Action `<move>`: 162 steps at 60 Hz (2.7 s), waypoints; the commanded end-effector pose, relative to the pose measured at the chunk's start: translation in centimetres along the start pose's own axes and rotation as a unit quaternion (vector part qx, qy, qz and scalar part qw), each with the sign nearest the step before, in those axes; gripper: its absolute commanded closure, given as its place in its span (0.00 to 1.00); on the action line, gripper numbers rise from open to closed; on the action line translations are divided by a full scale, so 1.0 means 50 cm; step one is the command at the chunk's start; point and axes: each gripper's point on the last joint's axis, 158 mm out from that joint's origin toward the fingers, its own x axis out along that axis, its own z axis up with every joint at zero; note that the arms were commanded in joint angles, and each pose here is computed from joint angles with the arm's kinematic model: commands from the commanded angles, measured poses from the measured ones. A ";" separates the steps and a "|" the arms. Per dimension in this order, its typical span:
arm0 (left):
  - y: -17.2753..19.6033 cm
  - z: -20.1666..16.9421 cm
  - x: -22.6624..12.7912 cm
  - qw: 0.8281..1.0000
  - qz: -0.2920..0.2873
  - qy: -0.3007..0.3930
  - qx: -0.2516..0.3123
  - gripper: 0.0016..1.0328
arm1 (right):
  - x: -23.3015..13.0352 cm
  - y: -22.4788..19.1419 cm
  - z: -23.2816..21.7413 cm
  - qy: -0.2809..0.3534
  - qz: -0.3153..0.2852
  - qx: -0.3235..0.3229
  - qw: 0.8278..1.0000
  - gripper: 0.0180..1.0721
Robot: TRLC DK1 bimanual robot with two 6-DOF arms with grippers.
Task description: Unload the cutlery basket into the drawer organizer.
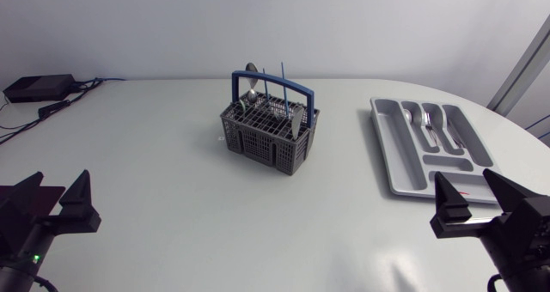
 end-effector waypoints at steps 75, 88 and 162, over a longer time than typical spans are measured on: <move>-0.141 0.084 0.182 0.970 -0.096 0.218 0.042 0.21 | 0.184 0.143 0.067 0.188 0.080 0.004 0.979 0.05; -0.225 0.064 0.226 0.945 -0.159 0.255 0.130 0.21 | 0.231 0.228 0.031 0.247 0.153 -0.015 0.957 0.05; -0.298 -0.007 0.291 0.907 -0.301 0.267 0.122 0.21 | 0.306 0.471 -0.038 0.288 0.376 -0.113 0.874 0.88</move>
